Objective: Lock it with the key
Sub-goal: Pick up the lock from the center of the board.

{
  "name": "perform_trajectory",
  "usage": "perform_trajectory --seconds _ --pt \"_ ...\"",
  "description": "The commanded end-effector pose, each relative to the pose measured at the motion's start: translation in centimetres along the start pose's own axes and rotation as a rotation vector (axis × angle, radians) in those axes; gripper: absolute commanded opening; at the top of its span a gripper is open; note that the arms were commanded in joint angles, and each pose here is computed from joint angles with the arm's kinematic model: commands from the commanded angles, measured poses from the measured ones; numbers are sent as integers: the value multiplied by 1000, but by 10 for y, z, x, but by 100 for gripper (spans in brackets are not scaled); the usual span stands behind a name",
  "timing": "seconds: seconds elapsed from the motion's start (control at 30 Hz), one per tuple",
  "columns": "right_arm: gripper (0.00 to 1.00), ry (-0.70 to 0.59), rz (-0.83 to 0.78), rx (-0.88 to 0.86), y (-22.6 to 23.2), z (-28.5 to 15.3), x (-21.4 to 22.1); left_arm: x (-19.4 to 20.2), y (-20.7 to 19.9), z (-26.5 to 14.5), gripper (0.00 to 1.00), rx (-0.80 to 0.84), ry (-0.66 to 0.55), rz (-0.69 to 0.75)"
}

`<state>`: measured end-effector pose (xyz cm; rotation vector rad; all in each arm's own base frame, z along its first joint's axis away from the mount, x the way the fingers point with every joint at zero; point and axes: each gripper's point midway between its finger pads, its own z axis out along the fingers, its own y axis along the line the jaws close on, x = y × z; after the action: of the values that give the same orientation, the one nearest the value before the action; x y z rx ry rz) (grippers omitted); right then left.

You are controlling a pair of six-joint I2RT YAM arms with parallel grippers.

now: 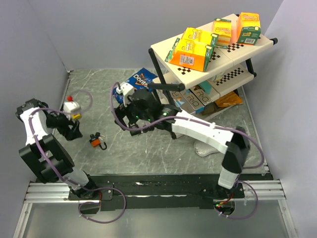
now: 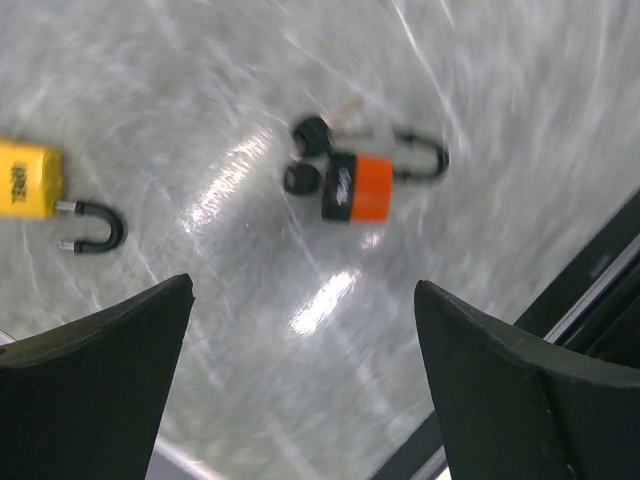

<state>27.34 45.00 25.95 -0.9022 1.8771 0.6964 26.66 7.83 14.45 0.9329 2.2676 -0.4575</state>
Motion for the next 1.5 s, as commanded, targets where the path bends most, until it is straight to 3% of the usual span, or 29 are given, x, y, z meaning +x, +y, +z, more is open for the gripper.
perform_trajectory --seconds 0.0,0.13,0.3,0.53,0.93,1.3,1.47 --pt "100 -98 -171 -184 23 -31 -7 17 -26 6 96 134 115 486" --pt "100 -156 -261 -340 47 -57 1 19 -36 29 96 221 191 740" --pt "100 -113 -292 -430 56 -71 24 27 -46 58 97 357 248 1009" --pt "100 -111 -287 -451 57 -85 38 33 -49 83 88 476 285 1233" --pt "100 -63 -209 -444 50 -85 49 42 -48 112 73 541 321 1358" --pt "100 -14 -168 -438 41 -78 54 48 -34 133 68 511 321 1360" --pt "100 0 -139 -432 34 -75 54 46 -26 140 58 482 321 1284"
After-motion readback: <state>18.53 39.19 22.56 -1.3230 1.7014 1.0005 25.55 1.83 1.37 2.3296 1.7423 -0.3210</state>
